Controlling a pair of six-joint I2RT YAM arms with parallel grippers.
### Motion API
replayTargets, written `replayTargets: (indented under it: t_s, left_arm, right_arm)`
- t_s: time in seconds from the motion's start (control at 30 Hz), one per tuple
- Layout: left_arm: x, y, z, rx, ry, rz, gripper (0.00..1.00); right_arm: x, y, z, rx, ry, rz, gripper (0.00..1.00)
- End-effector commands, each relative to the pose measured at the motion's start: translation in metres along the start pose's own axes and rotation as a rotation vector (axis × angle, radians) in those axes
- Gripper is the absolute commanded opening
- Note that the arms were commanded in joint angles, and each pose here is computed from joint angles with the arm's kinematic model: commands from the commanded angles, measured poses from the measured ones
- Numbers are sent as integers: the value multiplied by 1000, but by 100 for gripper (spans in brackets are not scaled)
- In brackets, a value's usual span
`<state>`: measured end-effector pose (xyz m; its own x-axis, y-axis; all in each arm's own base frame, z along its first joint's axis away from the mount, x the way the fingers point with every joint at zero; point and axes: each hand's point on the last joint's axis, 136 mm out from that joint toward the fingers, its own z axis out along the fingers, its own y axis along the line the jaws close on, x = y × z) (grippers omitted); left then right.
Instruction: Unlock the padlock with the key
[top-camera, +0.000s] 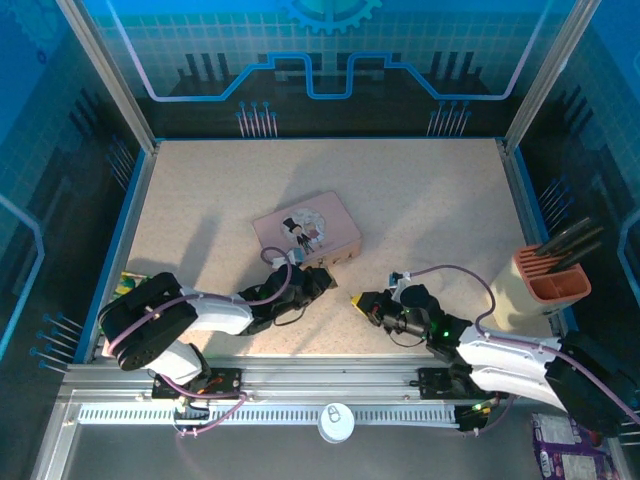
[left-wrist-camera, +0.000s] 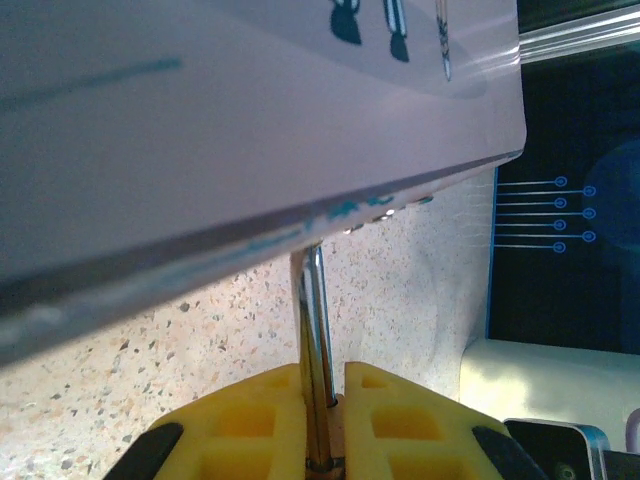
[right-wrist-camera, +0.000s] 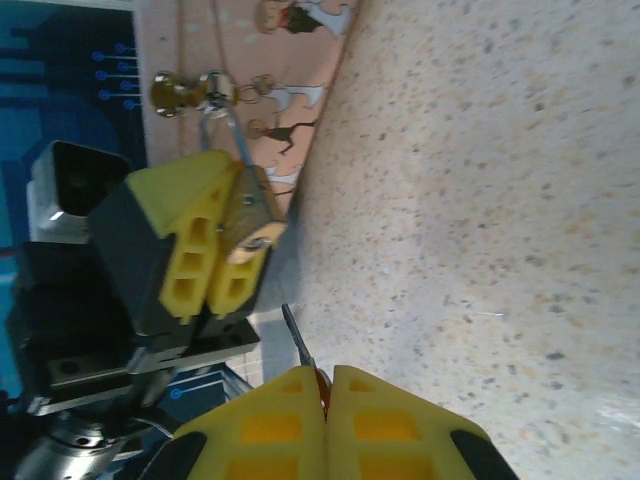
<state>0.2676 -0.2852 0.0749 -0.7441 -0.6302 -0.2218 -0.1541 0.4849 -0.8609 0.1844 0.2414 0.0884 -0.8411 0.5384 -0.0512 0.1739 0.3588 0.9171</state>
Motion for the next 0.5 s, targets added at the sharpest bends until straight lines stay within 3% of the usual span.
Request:
replayTargets:
  t_s: [0.0, 0.47]
  left_arm:
    - [-9, -56, -9, 203, -25, -49, 9]
    - [1, -54, -5, 220, -9, -110, 7]
  right_arm:
    - [1, 19, 3, -67, -4, 47, 0]
    - [11, 16, 26, -132, 30, 126, 0]
